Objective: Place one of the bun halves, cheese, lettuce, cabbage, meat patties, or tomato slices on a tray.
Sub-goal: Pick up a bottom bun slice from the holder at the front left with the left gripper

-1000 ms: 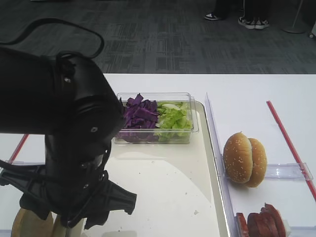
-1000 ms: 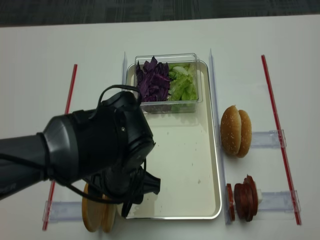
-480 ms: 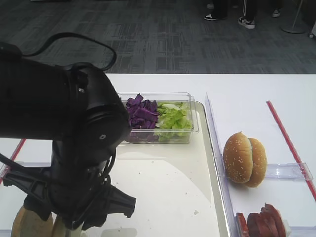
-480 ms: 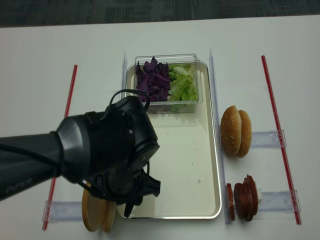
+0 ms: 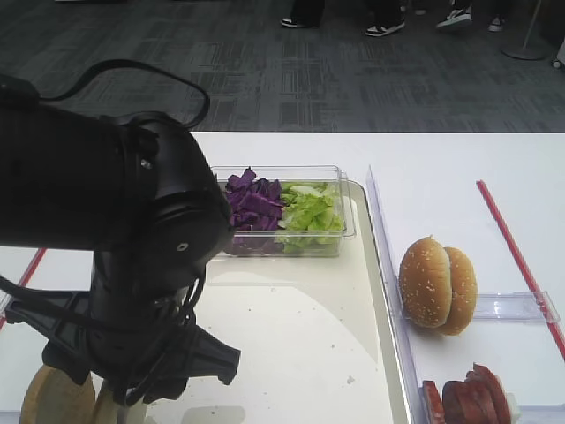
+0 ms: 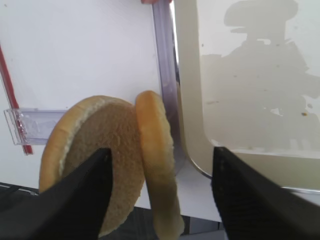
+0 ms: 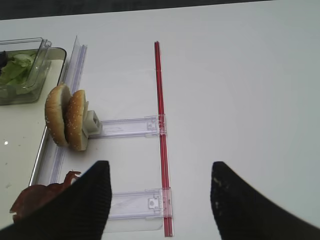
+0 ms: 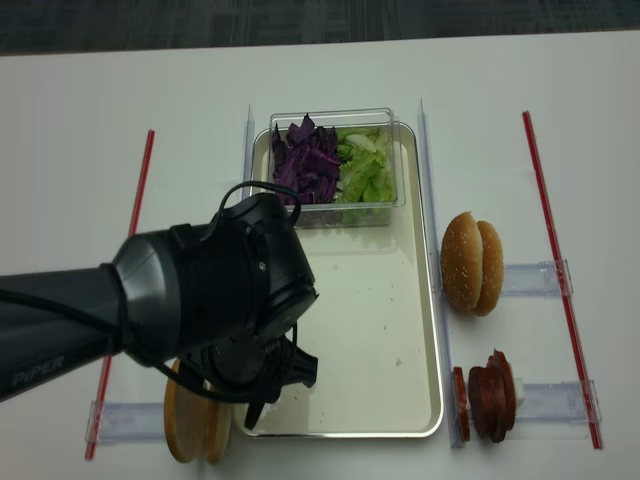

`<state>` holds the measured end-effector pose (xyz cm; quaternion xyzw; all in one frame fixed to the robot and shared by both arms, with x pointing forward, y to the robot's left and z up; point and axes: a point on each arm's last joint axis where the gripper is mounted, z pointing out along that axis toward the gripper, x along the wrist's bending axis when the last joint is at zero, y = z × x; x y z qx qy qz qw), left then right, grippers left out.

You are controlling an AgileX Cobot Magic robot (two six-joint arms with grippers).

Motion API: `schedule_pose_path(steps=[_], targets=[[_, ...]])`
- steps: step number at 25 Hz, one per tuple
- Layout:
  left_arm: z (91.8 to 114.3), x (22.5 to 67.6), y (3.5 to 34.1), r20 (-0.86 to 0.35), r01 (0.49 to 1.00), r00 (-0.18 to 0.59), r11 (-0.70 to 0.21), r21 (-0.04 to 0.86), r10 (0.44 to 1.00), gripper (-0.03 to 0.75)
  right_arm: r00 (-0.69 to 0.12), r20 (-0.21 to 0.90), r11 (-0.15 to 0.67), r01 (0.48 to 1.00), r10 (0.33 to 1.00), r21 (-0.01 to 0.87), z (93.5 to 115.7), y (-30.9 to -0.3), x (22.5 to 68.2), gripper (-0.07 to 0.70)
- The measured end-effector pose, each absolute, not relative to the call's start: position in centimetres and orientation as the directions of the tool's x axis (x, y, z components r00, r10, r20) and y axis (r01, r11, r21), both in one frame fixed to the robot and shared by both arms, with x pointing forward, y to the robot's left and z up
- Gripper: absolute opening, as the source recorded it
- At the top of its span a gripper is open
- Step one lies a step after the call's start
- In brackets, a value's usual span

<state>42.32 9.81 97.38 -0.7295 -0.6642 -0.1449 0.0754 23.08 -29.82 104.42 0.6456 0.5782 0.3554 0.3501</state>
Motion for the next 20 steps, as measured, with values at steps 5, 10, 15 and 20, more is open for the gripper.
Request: schedule_pose_path(steps=[5,10,15,20], targets=[[97.38,42.32,9.78,0.309,0.991,0.075,-0.105,0.083,0.948,0.415,0.079,0.054,-0.086,0.498,0.995,0.863,104.42,-29.82,23.08,0.463],[97.34,42.21,9.72,0.300,0.993,0.070,-0.096,0.072,0.951,0.397,0.079,0.054,-0.086,0.498,0.995,0.863,104.42,-29.82,23.08,0.463],[97.06,41.93,9.85,0.300,0.995,0.067,-0.087,0.053,0.952,0.363,0.079,0.054,-0.086,0.498,0.995,0.863,104.42,-29.82,23.08,0.463],[97.05,41.92,9.85,0.299,0.995,0.066,-0.086,0.052,0.952,0.343,0.079,0.054,-0.086,0.498,0.995,0.863,104.42,-29.82,23.08,0.463]])
